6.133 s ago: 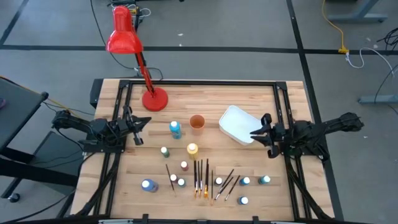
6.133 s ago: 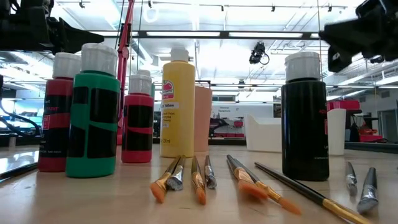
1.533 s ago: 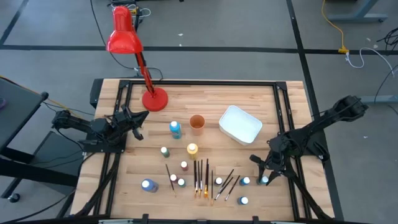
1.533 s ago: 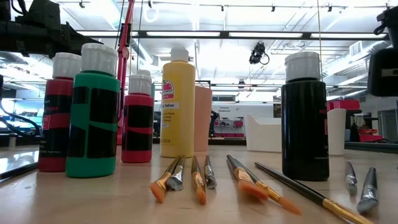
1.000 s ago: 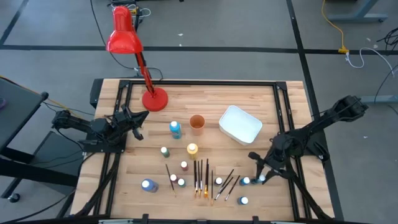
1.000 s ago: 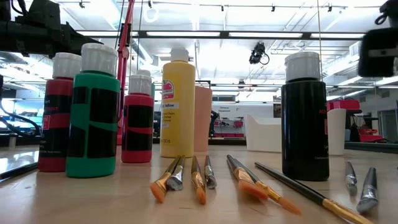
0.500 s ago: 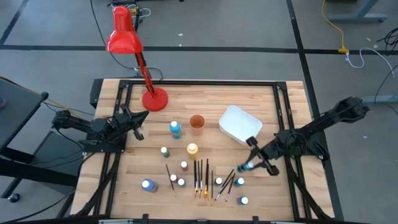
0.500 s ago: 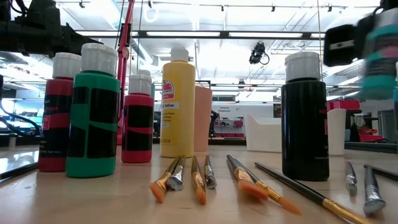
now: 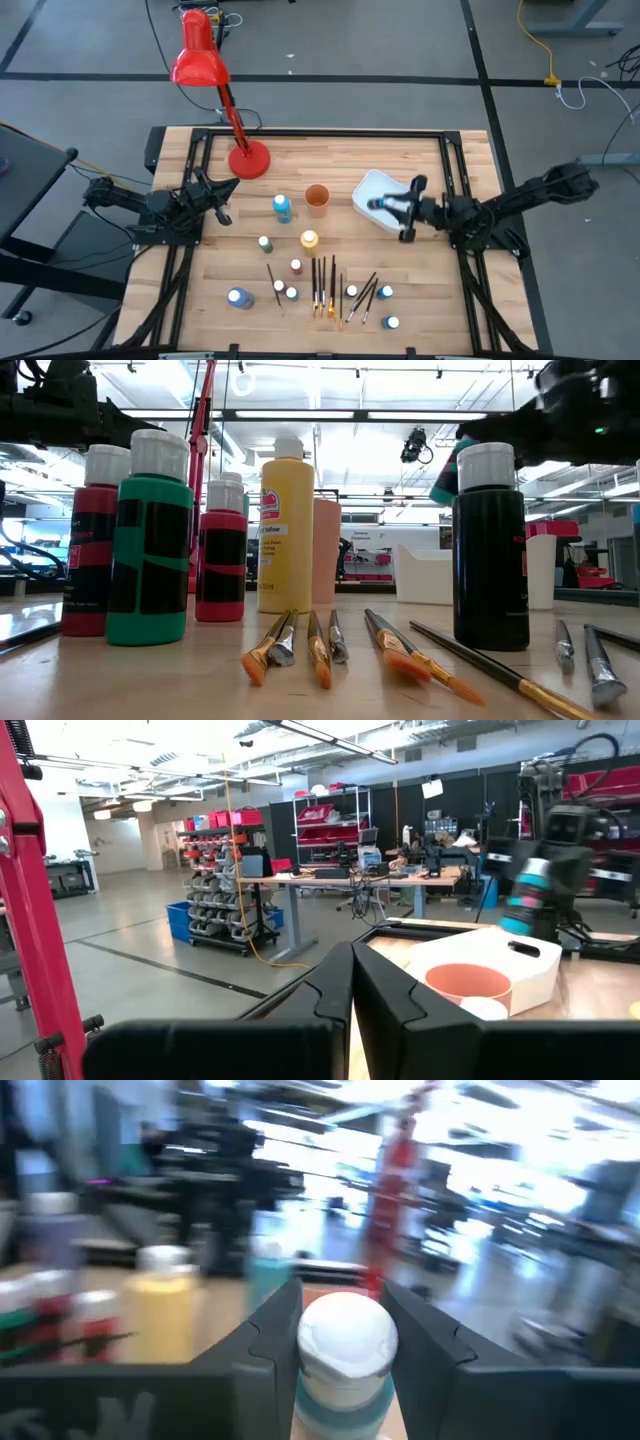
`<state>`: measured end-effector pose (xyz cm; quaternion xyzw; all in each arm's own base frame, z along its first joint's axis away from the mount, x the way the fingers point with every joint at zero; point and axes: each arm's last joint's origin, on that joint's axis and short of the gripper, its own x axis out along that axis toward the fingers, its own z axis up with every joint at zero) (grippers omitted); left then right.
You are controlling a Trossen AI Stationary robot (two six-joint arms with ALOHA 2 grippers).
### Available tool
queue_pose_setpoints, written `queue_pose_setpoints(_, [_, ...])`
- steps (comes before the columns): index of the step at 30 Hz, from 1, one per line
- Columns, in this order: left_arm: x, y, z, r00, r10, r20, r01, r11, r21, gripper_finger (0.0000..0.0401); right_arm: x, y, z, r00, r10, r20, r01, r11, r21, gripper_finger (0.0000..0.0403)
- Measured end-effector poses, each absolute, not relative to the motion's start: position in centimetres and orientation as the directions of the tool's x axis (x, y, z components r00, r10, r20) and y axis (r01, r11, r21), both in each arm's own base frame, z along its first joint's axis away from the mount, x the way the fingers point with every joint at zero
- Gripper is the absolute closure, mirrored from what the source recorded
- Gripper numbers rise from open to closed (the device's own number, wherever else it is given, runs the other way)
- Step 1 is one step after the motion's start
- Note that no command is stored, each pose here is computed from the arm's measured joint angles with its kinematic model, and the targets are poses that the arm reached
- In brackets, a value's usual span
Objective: Pick & Place Paint Supplies
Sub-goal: Put the light green paint bottle into the white bin
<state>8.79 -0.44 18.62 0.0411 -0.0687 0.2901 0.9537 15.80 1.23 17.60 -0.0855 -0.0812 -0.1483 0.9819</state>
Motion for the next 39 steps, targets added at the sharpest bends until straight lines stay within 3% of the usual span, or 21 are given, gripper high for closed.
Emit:
queue_pose_setpoints(6, [8.8, -0.4, 18.6, 0.822, 0.548, 0.155, -0.559, 0.828, 0.038, 0.0385, 16.9, -0.7, 18.9, 0.860, -0.483, 0.165, 0.498, 0.865, -0.065, 0.0286])
queue_pose_setpoints(15, [8.8, -0.4, 18.6, 0.822, 0.547, 0.155, -0.558, 0.829, 0.034, 0.0385, 18.5, -2.1, 17.9, 0.834, -0.538, -0.125, 0.544, 0.839, 0.022, 0.0285])
queue_pose_setpoints(28, [8.8, -0.4, 18.6, 0.822, 0.547, 0.155, -0.556, 0.831, 0.019, 0.0385, 18.9, -3.7, 15.6, 0.742, -0.624, -0.246, 0.655, 0.753, 0.062, 0.0285])
queue_pose_setpoints(39, [8.8, -0.4, 18.6, 0.822, 0.547, 0.155, -0.556, 0.831, 0.016, 0.0385, 20.3, -5.1, 13.3, 0.703, -0.668, -0.245, 0.693, 0.721, 0.021, 0.0285])
